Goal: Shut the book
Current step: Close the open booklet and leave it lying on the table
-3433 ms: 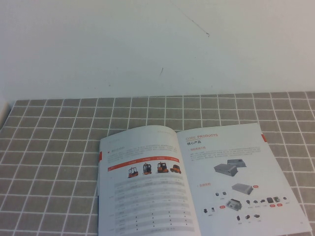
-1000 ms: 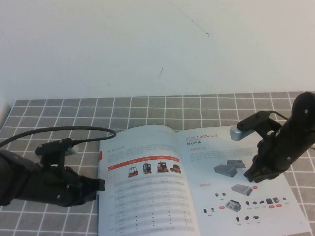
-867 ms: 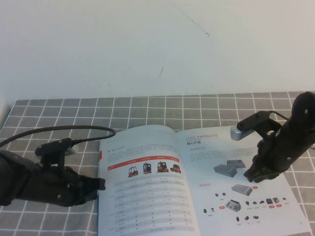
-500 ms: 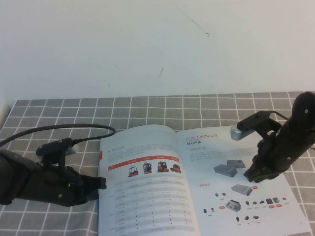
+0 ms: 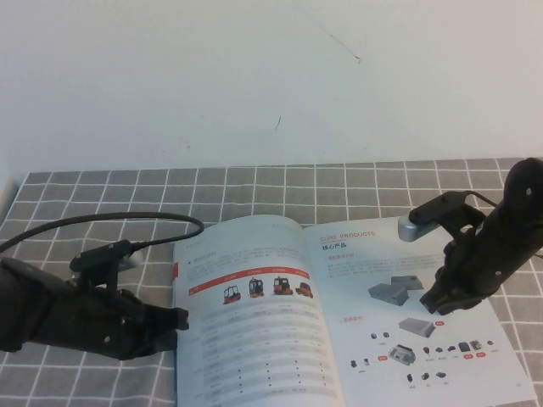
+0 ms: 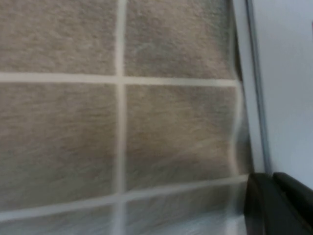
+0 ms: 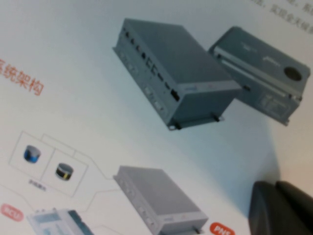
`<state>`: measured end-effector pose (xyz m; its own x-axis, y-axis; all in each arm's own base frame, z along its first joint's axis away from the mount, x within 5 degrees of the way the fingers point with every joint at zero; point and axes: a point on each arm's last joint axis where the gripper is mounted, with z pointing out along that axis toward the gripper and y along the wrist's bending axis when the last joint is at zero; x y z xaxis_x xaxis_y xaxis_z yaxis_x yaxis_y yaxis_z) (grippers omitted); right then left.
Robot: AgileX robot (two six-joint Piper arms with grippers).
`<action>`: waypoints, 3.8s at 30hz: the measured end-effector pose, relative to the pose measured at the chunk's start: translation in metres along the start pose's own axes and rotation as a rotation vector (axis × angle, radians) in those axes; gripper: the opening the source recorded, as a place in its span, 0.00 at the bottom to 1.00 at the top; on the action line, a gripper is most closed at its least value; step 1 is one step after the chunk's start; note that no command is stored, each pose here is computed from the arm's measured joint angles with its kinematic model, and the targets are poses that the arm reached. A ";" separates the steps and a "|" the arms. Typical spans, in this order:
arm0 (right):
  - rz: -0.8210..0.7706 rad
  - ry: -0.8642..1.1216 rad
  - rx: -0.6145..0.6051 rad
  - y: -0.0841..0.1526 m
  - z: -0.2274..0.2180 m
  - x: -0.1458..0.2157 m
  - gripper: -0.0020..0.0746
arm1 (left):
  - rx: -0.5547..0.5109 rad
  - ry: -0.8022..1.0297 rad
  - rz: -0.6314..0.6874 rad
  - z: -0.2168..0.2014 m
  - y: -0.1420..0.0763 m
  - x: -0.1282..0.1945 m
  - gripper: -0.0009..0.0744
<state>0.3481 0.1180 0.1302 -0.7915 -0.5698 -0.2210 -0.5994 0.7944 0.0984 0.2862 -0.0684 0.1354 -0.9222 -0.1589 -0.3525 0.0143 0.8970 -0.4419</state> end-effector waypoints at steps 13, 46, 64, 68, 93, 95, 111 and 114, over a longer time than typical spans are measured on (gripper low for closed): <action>0.026 -0.009 -0.012 -0.001 0.000 0.000 0.02 | 0.064 0.008 0.082 -0.005 -0.013 -0.016 0.01; 0.026 -0.005 -0.015 -0.001 0.000 0.000 0.02 | -0.096 0.057 0.117 0.002 -0.010 -0.011 0.01; 0.026 -0.004 -0.018 -0.001 0.000 0.000 0.02 | 0.042 0.053 0.268 0.009 -0.083 -0.015 0.01; 0.028 -0.006 -0.020 -0.001 0.000 0.000 0.02 | 0.102 0.021 0.282 0.005 -0.106 -0.025 0.01; 0.053 -0.005 -0.045 0.002 0.000 0.000 0.02 | -0.460 0.090 0.386 -0.007 -0.062 -0.038 0.01; 0.057 -0.002 -0.050 0.002 0.000 0.001 0.02 | -0.467 0.086 0.354 -0.005 -0.057 -0.039 0.01; 0.064 0.005 -0.063 0.003 0.000 0.001 0.02 | -0.350 0.103 0.226 0.019 -0.047 -0.040 0.01; 0.064 0.005 -0.063 0.003 0.000 0.001 0.02 | -0.340 0.114 0.227 0.021 -0.047 -0.039 0.01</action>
<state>0.3454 0.1199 0.1301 -0.8291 -0.5194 -0.2070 -0.5535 0.8148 0.1726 0.3300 -0.1131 0.1525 -0.9475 0.0882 -0.3073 0.1117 0.9919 -0.0597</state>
